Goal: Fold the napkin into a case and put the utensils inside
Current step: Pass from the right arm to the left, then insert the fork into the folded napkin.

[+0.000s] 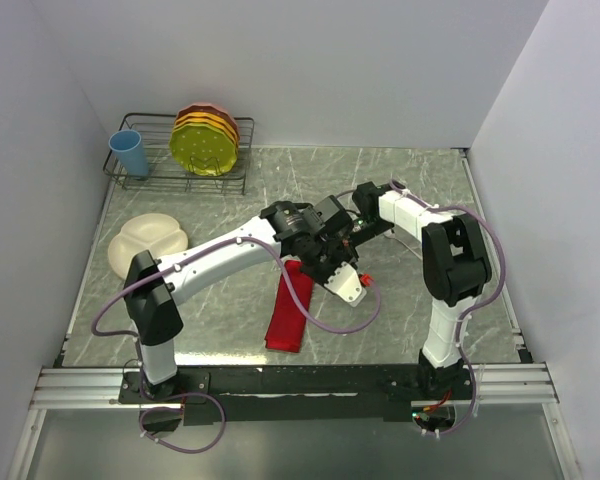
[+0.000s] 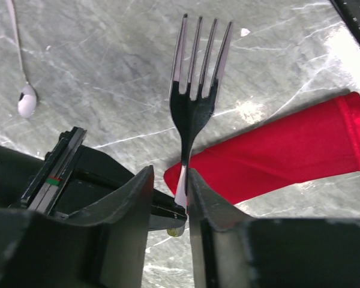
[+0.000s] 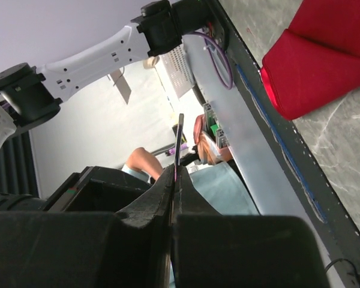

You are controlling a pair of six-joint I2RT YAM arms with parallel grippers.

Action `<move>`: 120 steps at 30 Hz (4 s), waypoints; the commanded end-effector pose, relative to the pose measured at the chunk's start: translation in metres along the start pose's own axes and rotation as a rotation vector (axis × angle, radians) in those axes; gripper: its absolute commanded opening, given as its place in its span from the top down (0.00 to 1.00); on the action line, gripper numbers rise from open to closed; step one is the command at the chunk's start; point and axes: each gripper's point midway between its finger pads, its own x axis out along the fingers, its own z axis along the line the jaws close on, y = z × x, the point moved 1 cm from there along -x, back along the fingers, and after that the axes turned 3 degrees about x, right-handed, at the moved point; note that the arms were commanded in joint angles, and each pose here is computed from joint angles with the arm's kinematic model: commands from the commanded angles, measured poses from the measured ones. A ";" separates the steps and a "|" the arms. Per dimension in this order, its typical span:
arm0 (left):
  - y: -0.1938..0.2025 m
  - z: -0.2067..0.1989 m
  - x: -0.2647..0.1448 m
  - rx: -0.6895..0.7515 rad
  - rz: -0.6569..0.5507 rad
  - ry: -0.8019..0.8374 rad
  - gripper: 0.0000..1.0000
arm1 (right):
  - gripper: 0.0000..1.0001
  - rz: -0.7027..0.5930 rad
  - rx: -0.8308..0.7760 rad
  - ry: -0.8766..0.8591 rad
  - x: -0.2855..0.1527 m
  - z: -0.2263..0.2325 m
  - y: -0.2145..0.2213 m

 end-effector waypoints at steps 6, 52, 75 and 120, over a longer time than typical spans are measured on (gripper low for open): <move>-0.017 0.000 -0.004 0.019 -0.031 0.011 0.73 | 1.00 -0.010 0.041 -0.036 -0.006 0.007 0.002; 0.171 0.007 -0.027 -2.130 -0.179 -0.875 0.99 | 0.34 -0.510 -0.302 0.394 -0.060 -0.045 -0.101; 0.157 -0.032 0.006 -2.118 -0.128 -0.813 0.99 | 0.43 -0.357 -0.436 0.524 0.019 -0.083 -0.124; 0.124 -0.071 0.054 -2.046 0.060 -0.608 0.99 | 0.73 -0.395 -0.339 0.581 0.022 -0.111 -0.137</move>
